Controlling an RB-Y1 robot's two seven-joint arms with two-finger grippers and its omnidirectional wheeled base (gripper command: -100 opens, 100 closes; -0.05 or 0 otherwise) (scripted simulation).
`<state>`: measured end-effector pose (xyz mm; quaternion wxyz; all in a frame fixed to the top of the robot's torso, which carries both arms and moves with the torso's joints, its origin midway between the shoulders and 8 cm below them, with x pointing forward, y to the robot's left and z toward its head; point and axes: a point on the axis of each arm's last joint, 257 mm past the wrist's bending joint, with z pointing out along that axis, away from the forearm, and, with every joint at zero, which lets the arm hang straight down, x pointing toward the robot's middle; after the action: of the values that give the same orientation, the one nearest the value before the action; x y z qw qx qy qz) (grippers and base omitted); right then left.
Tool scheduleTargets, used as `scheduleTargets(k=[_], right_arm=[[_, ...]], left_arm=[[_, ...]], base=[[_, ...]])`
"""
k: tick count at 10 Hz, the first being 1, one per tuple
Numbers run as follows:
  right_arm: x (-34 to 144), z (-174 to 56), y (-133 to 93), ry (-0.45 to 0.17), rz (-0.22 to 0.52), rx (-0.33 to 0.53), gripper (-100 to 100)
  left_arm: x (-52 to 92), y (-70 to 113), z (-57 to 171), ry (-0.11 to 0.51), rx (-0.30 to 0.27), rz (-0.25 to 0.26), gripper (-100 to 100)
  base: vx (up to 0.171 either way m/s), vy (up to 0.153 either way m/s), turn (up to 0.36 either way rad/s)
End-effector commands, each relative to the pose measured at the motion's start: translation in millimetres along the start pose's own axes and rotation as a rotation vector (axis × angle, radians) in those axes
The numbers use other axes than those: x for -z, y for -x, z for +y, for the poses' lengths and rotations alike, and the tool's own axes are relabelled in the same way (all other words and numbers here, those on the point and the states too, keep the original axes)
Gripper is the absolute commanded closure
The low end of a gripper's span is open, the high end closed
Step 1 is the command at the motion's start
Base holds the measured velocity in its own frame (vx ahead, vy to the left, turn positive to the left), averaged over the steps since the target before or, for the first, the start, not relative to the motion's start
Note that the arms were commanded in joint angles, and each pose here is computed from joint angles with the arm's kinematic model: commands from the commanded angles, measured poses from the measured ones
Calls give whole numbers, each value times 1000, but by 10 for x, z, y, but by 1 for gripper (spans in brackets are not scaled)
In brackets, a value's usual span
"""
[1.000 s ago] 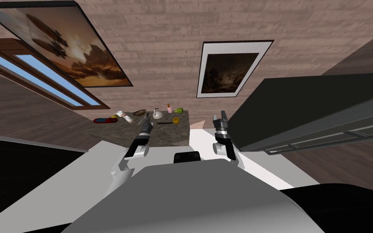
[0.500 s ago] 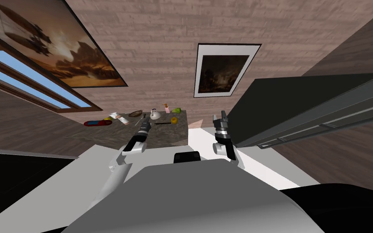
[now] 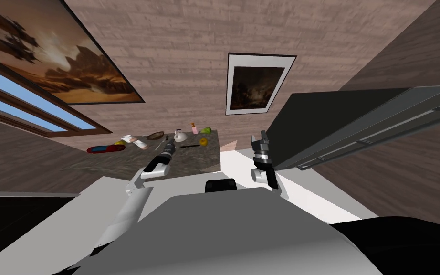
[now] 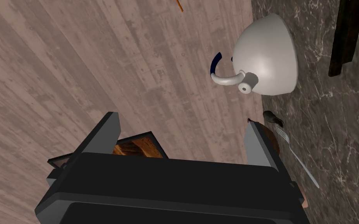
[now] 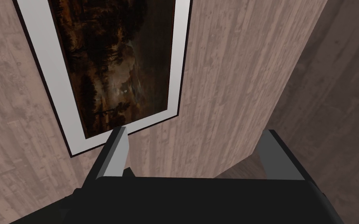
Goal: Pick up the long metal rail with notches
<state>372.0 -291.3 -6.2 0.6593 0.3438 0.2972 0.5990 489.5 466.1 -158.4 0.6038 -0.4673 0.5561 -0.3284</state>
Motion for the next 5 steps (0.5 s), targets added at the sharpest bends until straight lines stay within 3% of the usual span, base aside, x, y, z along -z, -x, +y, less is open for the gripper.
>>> scheduleTargets(k=[1, 3, 4, 5], right_arm=[[0, 0, 0, 0, 0, 0, 0], [0, 0, 0, 0, 0, 0, 0], [0, 0, 0, 0, 0, 0, 0], [0, 0, 0, 0, 0, 0, 0]], left_arm=[[-115, 150, 113, 52, -10, -19, -100], [-105, 154, 279, 108, -9, -18, -100], [-204, 314, 330, 141, -15, -38, -100], [-192, 315, 421, 173, -14, -37, -100]], base=[[-22, -2, -117], [-12, 0, -33], [-12, -4, -112], [-12, 0, -84]])
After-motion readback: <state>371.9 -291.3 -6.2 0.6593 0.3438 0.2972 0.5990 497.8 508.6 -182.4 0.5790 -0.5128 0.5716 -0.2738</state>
